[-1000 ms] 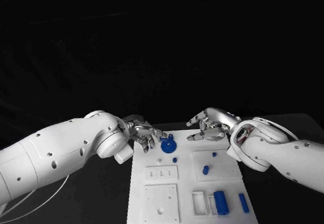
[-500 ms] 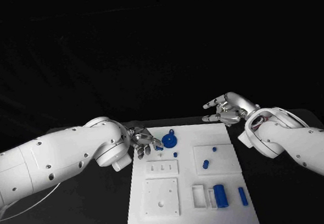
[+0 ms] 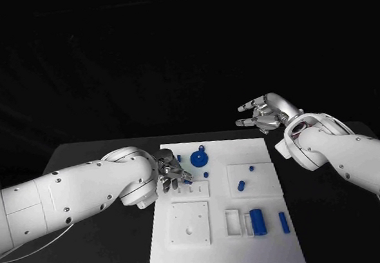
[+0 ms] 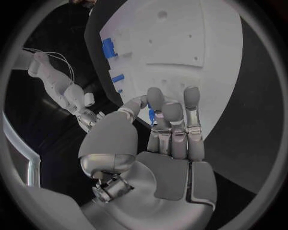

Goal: Assemble the parts on the task board

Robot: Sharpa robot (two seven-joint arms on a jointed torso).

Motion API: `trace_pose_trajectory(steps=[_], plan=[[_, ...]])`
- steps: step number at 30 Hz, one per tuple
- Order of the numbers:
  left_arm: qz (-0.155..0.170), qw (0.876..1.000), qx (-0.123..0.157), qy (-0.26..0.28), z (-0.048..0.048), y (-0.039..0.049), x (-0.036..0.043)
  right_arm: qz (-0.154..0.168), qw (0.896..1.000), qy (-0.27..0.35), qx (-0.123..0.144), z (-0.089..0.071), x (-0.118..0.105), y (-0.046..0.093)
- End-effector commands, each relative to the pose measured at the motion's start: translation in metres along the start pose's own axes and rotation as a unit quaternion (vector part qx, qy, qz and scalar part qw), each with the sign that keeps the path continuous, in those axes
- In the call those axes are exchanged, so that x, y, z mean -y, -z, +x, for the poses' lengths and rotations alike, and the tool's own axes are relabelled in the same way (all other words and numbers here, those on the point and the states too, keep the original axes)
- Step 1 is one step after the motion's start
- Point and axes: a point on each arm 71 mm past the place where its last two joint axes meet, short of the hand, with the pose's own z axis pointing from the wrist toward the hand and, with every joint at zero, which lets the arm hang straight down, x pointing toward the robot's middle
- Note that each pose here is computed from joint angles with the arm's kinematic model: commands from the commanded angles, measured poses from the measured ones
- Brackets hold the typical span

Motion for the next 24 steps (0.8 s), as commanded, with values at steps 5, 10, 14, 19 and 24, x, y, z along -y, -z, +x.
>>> trace_pose_trajectory(steps=[5, 10, 14, 19, 24], plan=[[-0.005, 1.0, 0.02, -0.024, 0.0066, -0.0017, 0.0003, -0.003, 1.0, -0.006, 0.006, 0.0, -0.002, -0.002], [-0.004, 0.999, 0.021, -0.033, 0.0136, -0.0041, -0.0002, -0.003, 1.0, -0.007, 0.005, 0.0, -0.002, -0.003], [-0.003, 0.999, 0.018, -0.038, 0.0193, -0.006, -0.0007, -0.002, 1.0, -0.007, 0.004, 0.0, -0.002, -0.003], [-0.002, 0.999, 0.018, -0.039, 0.0227, -0.0075, -0.0018, -0.002, 1.0, -0.007, 0.004, 0.0, -0.002, -0.003], [0.003, 0.999, 0.034, -0.037, 0.0232, -0.0091, -0.0022, -0.002, 1.0, -0.007, 0.005, 0.0, -0.002, -0.003]])
